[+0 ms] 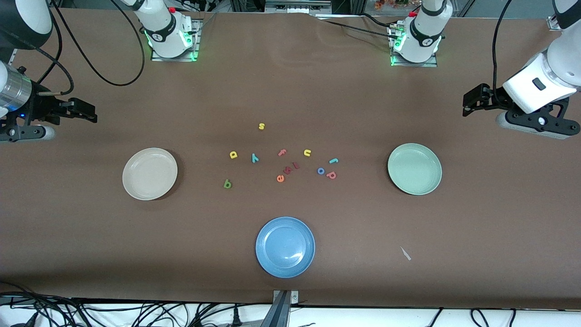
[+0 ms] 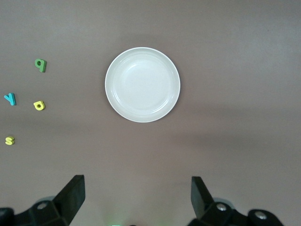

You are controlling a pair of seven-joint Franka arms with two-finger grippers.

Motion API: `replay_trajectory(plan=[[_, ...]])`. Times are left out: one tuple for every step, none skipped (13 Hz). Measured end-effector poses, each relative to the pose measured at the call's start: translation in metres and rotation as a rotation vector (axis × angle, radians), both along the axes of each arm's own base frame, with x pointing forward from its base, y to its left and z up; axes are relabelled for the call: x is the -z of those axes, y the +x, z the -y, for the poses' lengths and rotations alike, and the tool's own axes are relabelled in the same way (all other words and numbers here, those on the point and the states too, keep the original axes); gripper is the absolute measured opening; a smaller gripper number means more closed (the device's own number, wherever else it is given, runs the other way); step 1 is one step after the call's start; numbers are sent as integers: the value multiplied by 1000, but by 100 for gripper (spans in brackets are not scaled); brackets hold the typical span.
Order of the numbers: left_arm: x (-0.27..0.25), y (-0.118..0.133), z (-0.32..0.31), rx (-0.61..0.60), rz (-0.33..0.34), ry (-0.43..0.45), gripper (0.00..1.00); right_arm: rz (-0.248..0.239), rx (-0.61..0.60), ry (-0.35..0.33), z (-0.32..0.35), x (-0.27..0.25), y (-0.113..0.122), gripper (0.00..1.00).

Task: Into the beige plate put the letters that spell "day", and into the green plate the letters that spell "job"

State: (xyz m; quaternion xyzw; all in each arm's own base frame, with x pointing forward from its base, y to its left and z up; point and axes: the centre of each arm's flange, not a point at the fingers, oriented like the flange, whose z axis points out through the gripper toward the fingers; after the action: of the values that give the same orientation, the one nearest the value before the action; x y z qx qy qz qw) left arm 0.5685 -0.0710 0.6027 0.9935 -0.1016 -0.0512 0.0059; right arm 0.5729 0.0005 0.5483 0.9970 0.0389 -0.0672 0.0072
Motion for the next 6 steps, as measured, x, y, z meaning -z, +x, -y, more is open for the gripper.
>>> replay_trajectory(plan=[[2,0,2,4,-6,1,100,-1,0,0,0,0,0,100],[6,1,6,11,-14,1,100,-1,0,0,0,0,0,100],[12,2,10,18,-26,3,100,-2,0,-1,0,1,0,100],[20,4,16,27,-42,4,100,-4,1,-2,1,2,0,100],[30,7,24,40,-58,5,100,-5,0,-5,1,2,0,100],[39,9,35,59,-74,5,100,-5,-1,-12,2,2,0,100]])
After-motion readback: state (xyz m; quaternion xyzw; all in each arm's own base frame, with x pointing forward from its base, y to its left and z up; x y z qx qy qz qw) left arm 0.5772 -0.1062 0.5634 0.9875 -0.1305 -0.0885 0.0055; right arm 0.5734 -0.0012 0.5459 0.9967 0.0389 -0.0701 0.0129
